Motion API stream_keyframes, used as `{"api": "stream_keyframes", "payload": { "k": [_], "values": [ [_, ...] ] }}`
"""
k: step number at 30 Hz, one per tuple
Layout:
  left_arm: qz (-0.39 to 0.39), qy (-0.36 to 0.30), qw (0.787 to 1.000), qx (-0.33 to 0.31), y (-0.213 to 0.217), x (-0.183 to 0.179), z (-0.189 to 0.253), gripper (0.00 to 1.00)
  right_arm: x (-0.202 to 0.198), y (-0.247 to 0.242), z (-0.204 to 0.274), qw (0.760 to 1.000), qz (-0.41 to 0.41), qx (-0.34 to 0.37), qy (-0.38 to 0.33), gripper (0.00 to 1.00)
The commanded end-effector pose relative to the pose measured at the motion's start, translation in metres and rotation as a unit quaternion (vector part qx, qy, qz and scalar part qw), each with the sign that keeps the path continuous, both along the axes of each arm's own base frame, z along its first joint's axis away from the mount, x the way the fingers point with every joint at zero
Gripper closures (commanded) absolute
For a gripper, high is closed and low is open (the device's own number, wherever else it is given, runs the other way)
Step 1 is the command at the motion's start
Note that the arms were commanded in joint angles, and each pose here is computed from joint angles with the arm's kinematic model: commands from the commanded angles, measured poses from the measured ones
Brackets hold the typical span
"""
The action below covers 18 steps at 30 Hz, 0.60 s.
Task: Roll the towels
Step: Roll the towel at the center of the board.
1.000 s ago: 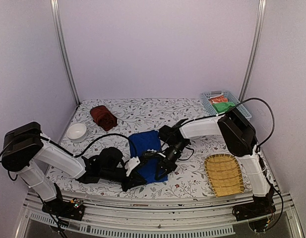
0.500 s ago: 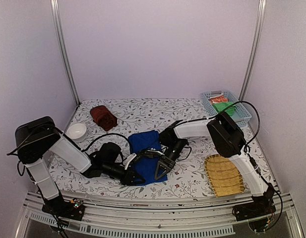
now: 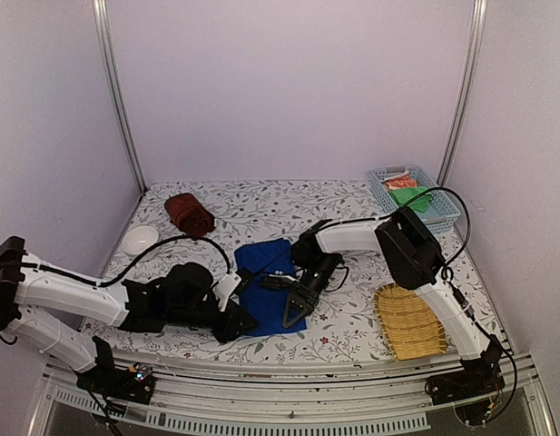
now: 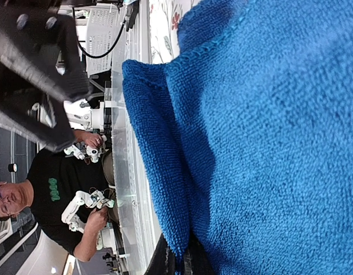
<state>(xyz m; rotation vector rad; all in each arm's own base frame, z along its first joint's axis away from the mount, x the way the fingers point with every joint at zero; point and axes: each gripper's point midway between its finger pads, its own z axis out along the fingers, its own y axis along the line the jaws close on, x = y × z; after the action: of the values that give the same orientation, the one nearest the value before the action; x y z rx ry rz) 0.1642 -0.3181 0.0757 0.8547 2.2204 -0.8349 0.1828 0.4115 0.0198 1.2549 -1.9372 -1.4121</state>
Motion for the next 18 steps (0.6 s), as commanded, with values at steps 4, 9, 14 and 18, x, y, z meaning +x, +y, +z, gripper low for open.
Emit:
{"api": "stream_keyframes", "payload": {
  "k": [4,9,14,18],
  "values": [
    [-0.088,-0.170,0.973,0.126,-0.012,-0.021,-0.011,0.62,-0.002,-0.027,-0.063,0.997,0.014,-0.078,-0.002,0.97],
    [-0.131,-0.218,0.950,0.183,-0.027,-0.015,-0.024,0.58,-0.003,-0.027,-0.064,0.997,0.013,-0.080,0.000,0.97],
    [-0.152,-0.258,0.932,0.203,-0.036,-0.008,-0.031,0.54,-0.003,-0.027,-0.064,0.997,0.013,-0.079,0.000,0.97],
    [-0.173,-0.266,0.922,0.222,-0.038,-0.007,-0.042,0.53,-0.002,-0.027,-0.064,0.997,0.012,-0.080,0.000,0.97]
  ]
}}
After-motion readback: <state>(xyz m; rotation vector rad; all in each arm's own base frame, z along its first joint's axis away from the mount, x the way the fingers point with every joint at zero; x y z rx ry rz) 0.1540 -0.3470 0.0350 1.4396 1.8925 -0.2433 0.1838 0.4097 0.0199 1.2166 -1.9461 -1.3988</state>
